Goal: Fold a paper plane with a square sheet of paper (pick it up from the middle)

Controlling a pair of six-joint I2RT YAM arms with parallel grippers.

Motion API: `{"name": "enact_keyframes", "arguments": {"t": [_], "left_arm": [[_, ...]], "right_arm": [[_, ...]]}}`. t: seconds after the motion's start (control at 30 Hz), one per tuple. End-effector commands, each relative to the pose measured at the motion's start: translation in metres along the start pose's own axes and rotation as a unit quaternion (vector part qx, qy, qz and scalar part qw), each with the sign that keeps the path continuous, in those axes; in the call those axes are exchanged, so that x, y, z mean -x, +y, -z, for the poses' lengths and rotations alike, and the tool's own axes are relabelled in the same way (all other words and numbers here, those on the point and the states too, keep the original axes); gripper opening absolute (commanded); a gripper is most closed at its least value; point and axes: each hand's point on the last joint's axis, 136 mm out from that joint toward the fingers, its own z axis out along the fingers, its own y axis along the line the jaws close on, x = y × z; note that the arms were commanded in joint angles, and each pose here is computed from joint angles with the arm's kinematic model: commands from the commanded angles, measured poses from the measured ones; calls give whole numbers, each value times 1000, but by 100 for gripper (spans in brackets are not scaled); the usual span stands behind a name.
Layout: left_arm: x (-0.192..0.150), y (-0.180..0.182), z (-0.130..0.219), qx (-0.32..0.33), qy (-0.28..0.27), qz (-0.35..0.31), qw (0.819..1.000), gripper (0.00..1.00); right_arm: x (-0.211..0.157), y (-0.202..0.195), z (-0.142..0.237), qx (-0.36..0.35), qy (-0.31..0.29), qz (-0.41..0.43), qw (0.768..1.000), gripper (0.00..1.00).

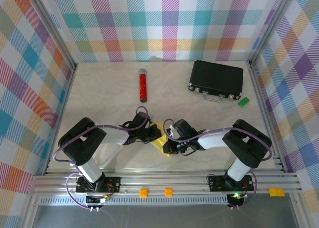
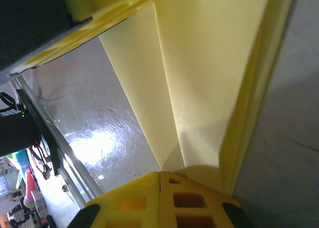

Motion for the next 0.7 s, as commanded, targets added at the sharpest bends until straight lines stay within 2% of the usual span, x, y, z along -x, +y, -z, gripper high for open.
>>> {"name": "enact_keyframes", "arguments": {"t": [0.0,0.3,0.67], "left_arm": [[-20,43,-4,74,26,14,997,0],[-22,53,-5,87,23,20,996,0],[-23,55,-5,86,21,23,996,0]], "right_arm": [[-22,-22,-1,-19,20,-40,999,5],[-30,-23,6,-10,18,-42,999,6],[-51,-35,23,-43,33,-43,998,3]]}}
